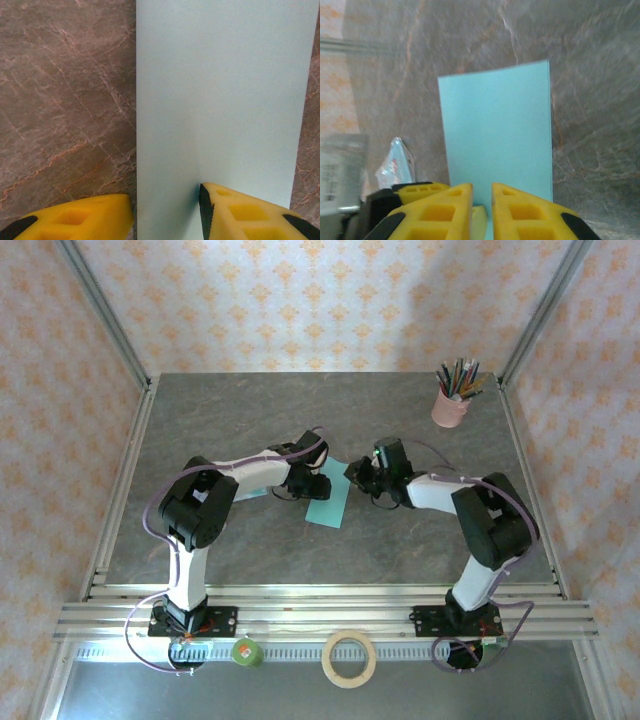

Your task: Fold a paper plane with a square sheet of paper (pick it up from the middle)

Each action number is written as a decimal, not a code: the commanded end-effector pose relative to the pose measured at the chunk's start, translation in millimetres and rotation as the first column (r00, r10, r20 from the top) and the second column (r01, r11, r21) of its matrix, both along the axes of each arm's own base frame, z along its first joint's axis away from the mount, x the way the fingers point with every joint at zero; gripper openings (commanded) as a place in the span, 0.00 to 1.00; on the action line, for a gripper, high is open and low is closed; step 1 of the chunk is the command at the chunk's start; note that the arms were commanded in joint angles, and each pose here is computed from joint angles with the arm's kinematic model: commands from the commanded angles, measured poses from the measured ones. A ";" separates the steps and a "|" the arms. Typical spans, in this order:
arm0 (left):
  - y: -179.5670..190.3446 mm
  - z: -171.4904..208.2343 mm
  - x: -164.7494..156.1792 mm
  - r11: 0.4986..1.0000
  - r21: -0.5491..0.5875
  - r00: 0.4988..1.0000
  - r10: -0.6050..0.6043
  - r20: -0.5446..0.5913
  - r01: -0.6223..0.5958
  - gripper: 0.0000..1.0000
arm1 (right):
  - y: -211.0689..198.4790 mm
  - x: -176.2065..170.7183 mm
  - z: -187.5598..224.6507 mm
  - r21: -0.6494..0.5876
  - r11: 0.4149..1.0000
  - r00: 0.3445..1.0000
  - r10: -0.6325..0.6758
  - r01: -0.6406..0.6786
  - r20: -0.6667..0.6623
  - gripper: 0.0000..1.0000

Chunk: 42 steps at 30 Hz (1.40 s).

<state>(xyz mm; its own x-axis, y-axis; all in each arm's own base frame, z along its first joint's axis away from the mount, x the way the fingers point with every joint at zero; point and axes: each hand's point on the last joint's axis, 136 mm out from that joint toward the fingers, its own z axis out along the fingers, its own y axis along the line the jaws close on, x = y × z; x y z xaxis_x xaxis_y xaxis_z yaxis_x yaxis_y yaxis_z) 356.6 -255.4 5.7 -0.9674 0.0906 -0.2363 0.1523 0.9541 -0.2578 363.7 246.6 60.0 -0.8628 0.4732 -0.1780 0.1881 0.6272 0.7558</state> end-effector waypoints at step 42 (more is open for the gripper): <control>-10.8 87.7 22.3 0.907 -0.360 0.960 0.266 0.089 -0.218 0.51 | -31.1 -45.9 -110.0 -0.321 0.879 0.911 0.243 -0.352 -0.333 0.02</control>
<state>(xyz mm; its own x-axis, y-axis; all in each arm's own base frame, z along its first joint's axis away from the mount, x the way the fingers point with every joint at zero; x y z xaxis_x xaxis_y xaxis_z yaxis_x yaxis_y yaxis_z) 377.2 -245.3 84.0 -0.9085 -0.2014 -0.3661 -0.0216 0.8976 -0.4403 360.4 261.6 17.8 -0.9735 0.1401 -0.1807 -0.0019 0.7854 0.6189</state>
